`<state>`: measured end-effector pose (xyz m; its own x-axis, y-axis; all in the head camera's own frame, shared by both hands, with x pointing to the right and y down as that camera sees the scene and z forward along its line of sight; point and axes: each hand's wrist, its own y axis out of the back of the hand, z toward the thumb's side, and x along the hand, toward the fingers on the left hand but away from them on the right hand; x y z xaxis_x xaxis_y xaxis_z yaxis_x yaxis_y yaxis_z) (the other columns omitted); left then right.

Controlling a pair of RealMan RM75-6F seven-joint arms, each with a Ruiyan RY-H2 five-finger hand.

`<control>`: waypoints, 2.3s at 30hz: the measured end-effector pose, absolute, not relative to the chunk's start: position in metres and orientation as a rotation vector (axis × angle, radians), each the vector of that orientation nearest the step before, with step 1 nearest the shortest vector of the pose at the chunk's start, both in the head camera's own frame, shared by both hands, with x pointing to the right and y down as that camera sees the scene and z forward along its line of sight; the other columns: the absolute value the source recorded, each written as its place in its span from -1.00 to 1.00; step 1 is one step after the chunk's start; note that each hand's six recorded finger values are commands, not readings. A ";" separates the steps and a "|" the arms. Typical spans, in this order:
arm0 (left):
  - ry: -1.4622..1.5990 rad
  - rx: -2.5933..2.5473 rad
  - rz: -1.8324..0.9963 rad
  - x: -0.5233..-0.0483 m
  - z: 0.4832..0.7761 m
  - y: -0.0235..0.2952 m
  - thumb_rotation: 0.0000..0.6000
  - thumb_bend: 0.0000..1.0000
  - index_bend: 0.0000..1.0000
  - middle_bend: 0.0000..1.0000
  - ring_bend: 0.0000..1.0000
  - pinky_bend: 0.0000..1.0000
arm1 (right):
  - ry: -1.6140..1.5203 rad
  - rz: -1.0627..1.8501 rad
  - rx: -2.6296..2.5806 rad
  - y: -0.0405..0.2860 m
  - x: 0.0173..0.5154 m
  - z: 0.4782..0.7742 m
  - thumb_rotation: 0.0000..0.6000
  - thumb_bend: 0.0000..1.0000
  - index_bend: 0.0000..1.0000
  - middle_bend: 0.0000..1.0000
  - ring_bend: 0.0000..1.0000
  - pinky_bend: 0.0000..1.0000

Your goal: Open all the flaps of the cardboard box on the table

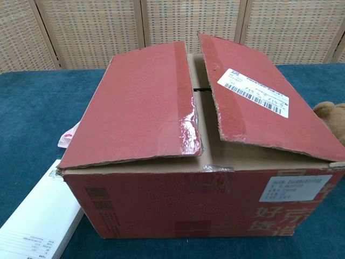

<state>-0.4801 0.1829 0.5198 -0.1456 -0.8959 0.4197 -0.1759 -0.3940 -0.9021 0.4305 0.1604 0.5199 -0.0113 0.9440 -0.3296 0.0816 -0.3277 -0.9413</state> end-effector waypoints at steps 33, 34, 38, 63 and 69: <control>1.078 -1.607 -1.589 -0.458 0.530 0.185 1.00 -0.13 -0.99 -1.00 -1.00 -1.00 | -1.052 1.161 -1.793 0.131 0.377 0.508 1.00 0.47 -0.83 -0.86 -1.00 -0.99; 1.074 -1.607 -1.587 -0.457 0.530 0.185 1.00 -0.13 -0.99 -1.00 -1.00 -1.00 | -1.043 1.130 -1.827 0.128 0.370 0.507 1.00 0.53 -0.80 -0.84 -1.00 -0.99; 1.053 -1.618 -1.579 -0.451 0.531 0.184 1.00 -0.13 -0.99 -1.00 -1.00 -1.00 | -1.000 1.010 -1.944 0.117 0.344 0.503 1.00 0.85 -0.70 -0.76 -1.00 -0.99; 0.934 -1.642 -1.626 -0.438 0.548 0.179 1.00 -0.13 -0.99 -1.00 -1.00 -1.00 | -0.540 0.614 -2.246 0.098 0.196 0.496 1.00 1.00 -0.48 -0.55 -1.00 -0.99; 0.905 -1.633 -1.642 -0.436 0.553 0.178 1.00 -0.13 -0.99 -1.00 -1.00 -1.00 | -0.494 0.633 -2.237 0.101 0.184 0.502 1.00 1.00 -0.48 -0.54 -1.00 -0.99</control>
